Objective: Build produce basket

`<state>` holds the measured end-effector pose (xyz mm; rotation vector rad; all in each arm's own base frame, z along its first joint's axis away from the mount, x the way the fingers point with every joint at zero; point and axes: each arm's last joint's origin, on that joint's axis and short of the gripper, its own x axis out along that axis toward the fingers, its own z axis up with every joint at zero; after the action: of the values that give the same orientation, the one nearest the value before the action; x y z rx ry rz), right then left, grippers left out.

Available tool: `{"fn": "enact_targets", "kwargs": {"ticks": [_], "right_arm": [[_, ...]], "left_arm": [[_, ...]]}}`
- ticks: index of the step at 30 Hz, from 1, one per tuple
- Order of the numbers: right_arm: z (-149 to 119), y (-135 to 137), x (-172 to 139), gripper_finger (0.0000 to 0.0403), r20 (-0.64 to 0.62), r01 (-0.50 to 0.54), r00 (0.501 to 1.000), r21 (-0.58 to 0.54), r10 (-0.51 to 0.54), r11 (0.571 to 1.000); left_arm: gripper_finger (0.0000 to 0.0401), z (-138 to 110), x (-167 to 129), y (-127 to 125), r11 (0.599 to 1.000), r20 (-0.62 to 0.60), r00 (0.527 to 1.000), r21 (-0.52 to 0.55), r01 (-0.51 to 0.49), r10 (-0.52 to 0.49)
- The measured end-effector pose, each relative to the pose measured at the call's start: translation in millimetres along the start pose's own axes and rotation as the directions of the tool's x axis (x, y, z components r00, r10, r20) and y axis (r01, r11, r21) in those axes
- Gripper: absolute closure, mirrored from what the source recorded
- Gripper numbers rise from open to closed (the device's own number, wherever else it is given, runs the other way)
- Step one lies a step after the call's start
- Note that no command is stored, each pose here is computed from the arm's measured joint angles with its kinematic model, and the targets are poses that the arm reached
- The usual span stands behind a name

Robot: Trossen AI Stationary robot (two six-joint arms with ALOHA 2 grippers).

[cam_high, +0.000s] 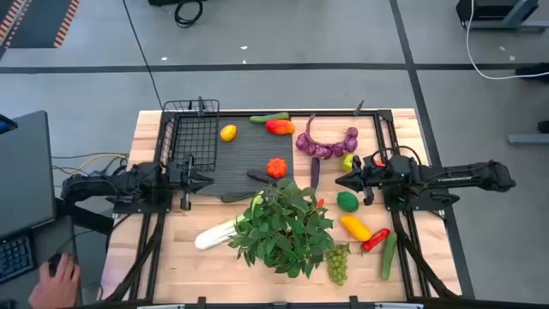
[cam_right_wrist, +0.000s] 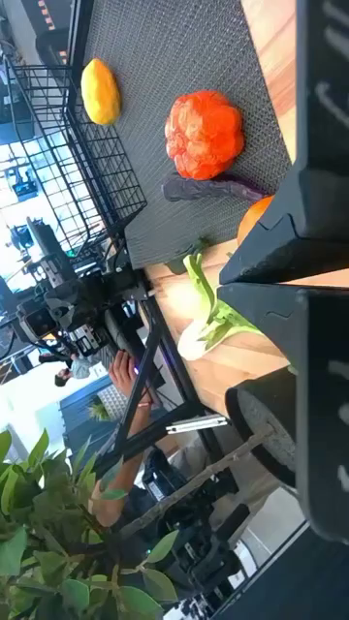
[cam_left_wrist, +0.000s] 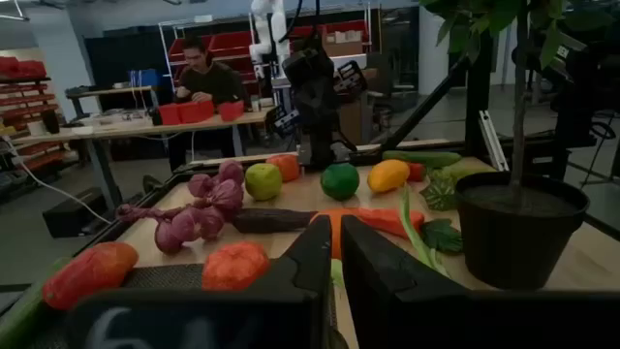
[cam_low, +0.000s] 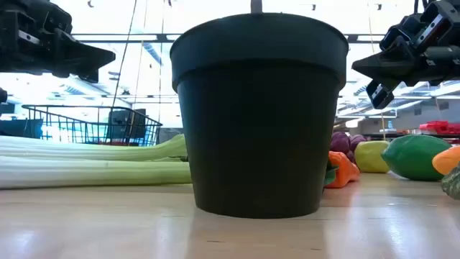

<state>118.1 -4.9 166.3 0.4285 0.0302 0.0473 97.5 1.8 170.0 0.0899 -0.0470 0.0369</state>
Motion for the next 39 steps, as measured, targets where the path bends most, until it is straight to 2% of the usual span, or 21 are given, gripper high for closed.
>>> {"fn": "enact_targets", "kwargs": {"ticks": [26,39], "right_arm": [[-0.1,-0.1,0.0,0.0387,-0.001,0.000,1.000,0.000,0.000,1.000],[-0.1,-0.1,0.0,0.0387,0.000,0.000,1.000,0.000,0.000,1.000]], "left_arm": [[0.0376,-0.1,0.0,0.0,1.000,0.000,1.000,0.000,0.000,0.000],[0.0367,0.0,0.0,0.0,1.000,0.000,1.000,0.000,0.000,0.000]]}}
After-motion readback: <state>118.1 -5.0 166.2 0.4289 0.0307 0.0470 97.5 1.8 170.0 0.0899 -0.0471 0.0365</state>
